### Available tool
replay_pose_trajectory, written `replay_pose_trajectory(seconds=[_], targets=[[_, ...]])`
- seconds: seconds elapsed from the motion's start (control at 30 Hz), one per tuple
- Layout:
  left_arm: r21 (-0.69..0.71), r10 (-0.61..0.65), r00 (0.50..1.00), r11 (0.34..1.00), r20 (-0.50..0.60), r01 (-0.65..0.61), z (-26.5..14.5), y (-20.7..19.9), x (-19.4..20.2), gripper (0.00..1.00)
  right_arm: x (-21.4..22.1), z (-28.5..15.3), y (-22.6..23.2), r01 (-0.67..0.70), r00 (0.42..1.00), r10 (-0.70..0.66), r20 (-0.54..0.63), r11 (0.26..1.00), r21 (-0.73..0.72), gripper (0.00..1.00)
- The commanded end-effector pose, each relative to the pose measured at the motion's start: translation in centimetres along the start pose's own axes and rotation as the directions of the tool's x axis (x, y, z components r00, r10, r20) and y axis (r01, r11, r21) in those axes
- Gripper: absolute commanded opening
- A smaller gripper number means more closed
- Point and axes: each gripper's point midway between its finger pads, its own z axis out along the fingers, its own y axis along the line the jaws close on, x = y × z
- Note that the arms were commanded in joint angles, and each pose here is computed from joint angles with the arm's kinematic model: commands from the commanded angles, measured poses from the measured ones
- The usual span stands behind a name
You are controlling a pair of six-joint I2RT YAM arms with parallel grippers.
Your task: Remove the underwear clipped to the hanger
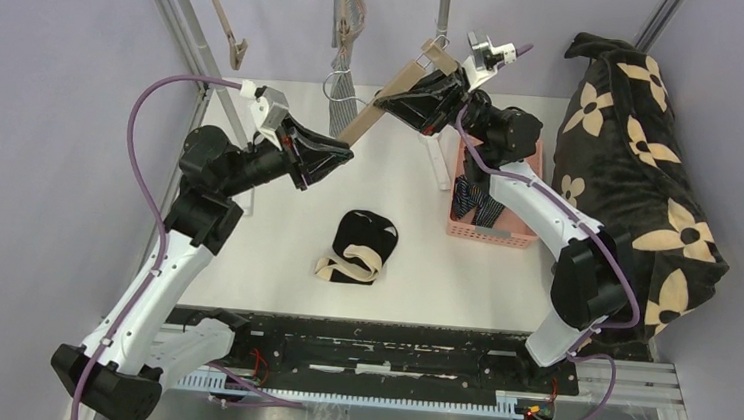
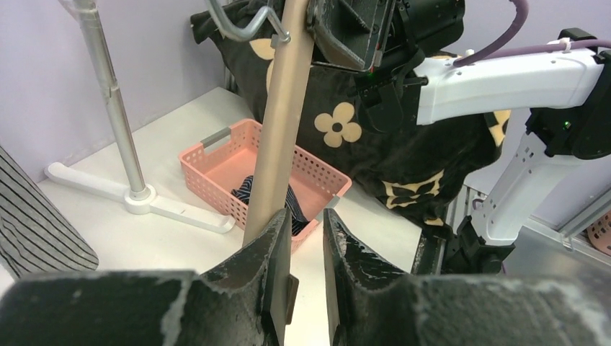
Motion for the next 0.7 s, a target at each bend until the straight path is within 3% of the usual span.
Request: replay_pose_trajectory(seconds=[0.0,0.17,0.57,0.67], targets=[[-0.006,0.076,0.997,0.997,0.012,-0.076,-0.26,-0.16,-0.99,0.29,-3.12,0.66,3.60,0.096,0.995,-0.092,0.045,0.993,-0.071,0.01],[-0.007,0.074,0.997,0.997,0.022,-0.074,-0.16,-0.05,-0.94,0.20,-3.08,0.63,3.58,0.096,0.995,-0.093,0.041,0.993,-0.068,0.01],[0.009,0.109,0.994,0.994,0.012,-0.109,0.19,-0.05,-1.59,0.21,-2.53,0.70,3.48,0.083,0.996,-0.082,0.019,0.993,-0.083,0.01],[0.025,0.118,0.993,0.993,-0.004,-0.118,0.39,-0.10,-1.52,0.14,-2.44,0.76,3.47,0.076,0.997,-0.075,0.014,0.993,-0.087,0.01]])
